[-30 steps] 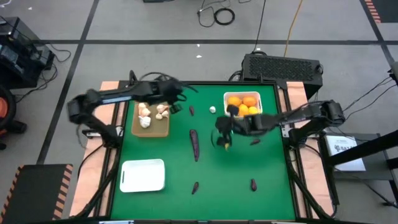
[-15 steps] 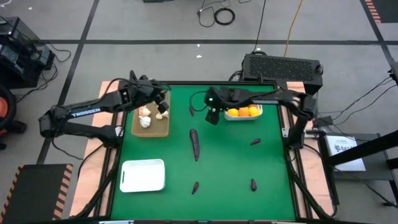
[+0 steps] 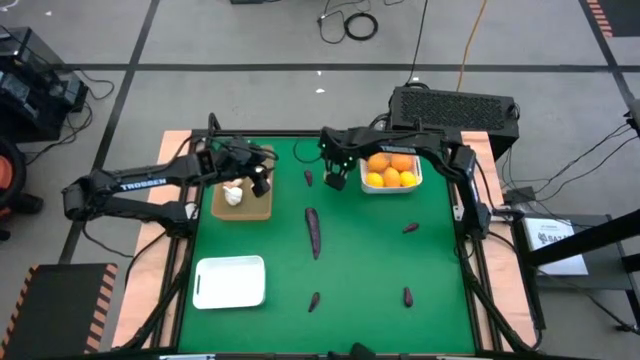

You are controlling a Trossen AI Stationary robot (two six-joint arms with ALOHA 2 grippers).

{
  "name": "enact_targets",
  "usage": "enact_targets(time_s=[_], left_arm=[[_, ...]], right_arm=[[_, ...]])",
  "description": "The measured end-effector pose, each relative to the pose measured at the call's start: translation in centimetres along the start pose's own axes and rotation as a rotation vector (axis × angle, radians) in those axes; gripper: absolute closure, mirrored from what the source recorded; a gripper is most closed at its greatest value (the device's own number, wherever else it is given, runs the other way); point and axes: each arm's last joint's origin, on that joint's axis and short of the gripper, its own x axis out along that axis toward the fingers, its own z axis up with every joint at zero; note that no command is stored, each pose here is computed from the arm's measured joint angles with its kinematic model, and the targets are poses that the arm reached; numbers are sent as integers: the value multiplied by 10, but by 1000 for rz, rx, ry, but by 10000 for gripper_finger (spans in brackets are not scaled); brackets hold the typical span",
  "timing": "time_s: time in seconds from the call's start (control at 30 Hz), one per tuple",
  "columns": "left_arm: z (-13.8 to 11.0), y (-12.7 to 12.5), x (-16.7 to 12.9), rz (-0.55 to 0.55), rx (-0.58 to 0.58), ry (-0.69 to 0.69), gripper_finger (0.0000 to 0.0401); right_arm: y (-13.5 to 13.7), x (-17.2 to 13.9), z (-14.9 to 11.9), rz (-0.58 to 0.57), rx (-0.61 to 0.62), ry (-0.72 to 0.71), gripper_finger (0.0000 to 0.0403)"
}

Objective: Sort produce into baskets
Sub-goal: Put the white garlic into the orange bin

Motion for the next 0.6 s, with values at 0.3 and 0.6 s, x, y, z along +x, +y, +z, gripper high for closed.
enact_targets(time_s=[0.3,0.6], left_arm=[[-13,-2,6,-2,6,36,147],[-12,-2,6,-2,3,25,148]], right_arm=[[-8,20,-4,-8,31,77,56],[-7,20,-6,-10,12,101,163]])
